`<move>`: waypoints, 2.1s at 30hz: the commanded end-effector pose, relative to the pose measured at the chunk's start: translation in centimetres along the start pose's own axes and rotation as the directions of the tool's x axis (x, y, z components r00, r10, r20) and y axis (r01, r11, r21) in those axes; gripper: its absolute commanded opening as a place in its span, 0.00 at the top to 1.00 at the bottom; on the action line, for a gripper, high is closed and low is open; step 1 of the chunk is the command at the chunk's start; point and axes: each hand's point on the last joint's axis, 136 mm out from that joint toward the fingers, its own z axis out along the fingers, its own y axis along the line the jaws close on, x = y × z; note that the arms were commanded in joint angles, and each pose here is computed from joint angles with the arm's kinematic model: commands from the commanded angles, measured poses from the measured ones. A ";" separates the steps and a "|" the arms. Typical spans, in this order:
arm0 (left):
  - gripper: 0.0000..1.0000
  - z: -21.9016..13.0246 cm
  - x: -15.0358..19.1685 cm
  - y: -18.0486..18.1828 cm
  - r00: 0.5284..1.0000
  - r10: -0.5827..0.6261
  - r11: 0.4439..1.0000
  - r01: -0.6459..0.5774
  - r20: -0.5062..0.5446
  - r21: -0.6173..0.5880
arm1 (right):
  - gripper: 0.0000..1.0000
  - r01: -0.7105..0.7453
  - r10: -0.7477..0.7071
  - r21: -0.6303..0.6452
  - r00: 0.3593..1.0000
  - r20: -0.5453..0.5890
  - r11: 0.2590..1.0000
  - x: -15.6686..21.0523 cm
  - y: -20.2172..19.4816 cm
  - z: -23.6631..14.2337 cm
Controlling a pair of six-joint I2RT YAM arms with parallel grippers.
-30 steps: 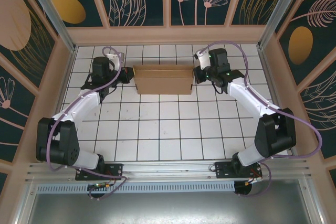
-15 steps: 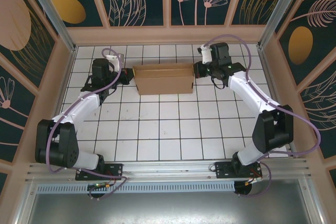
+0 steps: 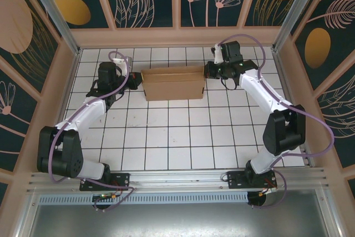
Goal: Fold the paper box
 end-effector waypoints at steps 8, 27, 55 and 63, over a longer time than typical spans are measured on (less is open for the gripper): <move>1.00 0.1 0.3 -1.1 1.000 -0.014 0.999 0.015 -0.013 0.031 | 1.00 -0.085 0.084 -0.011 0.994 -0.067 0.996 2.1 -0.1 1.1; 1.00 -0.1 3.7 0.9 0.999 -0.021 0.999 0.019 -0.044 -0.048 | 1.00 0.079 -0.074 0.194 0.997 -0.032 0.978 6.4 -4.2 2.6; 1.00 0.3 5.3 2.1 0.997 -0.021 0.992 0.011 -0.077 -0.128 | 0.52 0.156 -0.078 -0.248 0.951 0.300 0.956 2.2 4.4 -4.9; 0.99 0.1 5.3 2.0 0.997 -0.012 0.992 0.003 -0.074 -0.128 | 0.49 -0.058 0.099 -0.151 0.957 0.274 0.987 -0.4 0.7 -2.8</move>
